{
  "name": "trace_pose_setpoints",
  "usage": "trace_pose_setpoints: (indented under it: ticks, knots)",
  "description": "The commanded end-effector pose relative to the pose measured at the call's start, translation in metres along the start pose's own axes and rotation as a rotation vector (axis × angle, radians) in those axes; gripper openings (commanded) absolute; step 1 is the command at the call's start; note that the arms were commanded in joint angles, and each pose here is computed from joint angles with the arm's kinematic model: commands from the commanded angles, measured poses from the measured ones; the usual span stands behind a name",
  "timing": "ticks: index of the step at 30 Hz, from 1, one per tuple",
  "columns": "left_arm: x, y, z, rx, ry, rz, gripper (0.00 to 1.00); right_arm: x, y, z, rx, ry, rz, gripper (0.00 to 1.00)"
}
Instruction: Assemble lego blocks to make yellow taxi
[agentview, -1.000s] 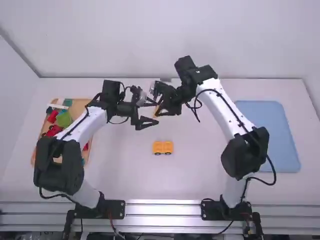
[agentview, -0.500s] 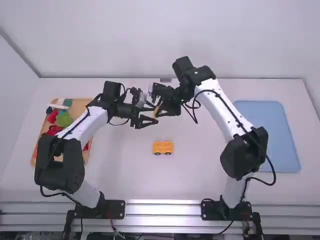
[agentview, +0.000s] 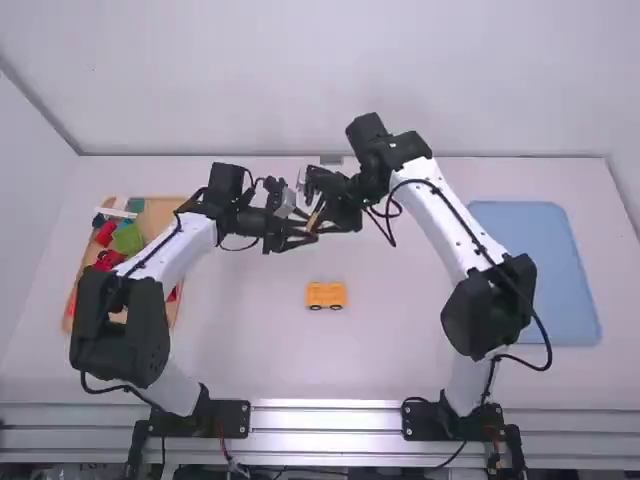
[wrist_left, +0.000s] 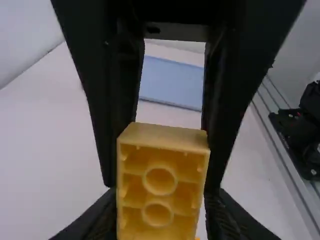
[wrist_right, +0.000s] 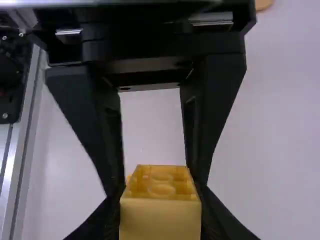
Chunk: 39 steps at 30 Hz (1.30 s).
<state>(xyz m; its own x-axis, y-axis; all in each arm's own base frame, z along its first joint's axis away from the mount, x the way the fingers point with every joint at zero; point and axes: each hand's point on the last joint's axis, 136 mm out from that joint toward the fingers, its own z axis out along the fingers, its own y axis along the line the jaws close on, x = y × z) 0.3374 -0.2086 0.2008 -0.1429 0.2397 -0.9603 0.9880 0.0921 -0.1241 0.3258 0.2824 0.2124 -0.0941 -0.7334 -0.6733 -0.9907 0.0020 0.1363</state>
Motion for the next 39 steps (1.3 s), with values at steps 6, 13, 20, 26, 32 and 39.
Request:
trace_pose_setpoints:
  ticks: [6,13,20,26,32,39]
  knots:
    - [-0.009,-0.003,0.002,0.029,-0.026,0.034,0.24,-0.015,-0.001,-0.004,0.000,-0.050,-0.037,0.27]
    - [-0.023,0.000,-0.003,0.043,-0.086,0.080,0.21,-0.033,-0.010,-0.017,0.000,-0.184,-0.068,0.72]
    - [-0.062,0.017,-0.010,0.014,-0.170,0.141,0.20,-0.055,-0.016,-0.052,0.009,-0.367,-0.126,0.75]
    - [-0.101,0.021,-0.016,-0.002,-0.240,0.212,0.23,-0.070,-0.016,-0.074,0.009,-0.486,-0.190,0.68]
    - [-0.117,0.020,-0.019,-0.016,-0.270,0.244,0.26,-0.083,-0.013,-0.096,-0.025,-0.617,-0.257,0.67]
    - [-0.114,0.032,-0.019,-0.071,-0.263,0.190,0.24,-0.090,-0.009,-0.110,-0.051,-0.696,-0.304,0.67]
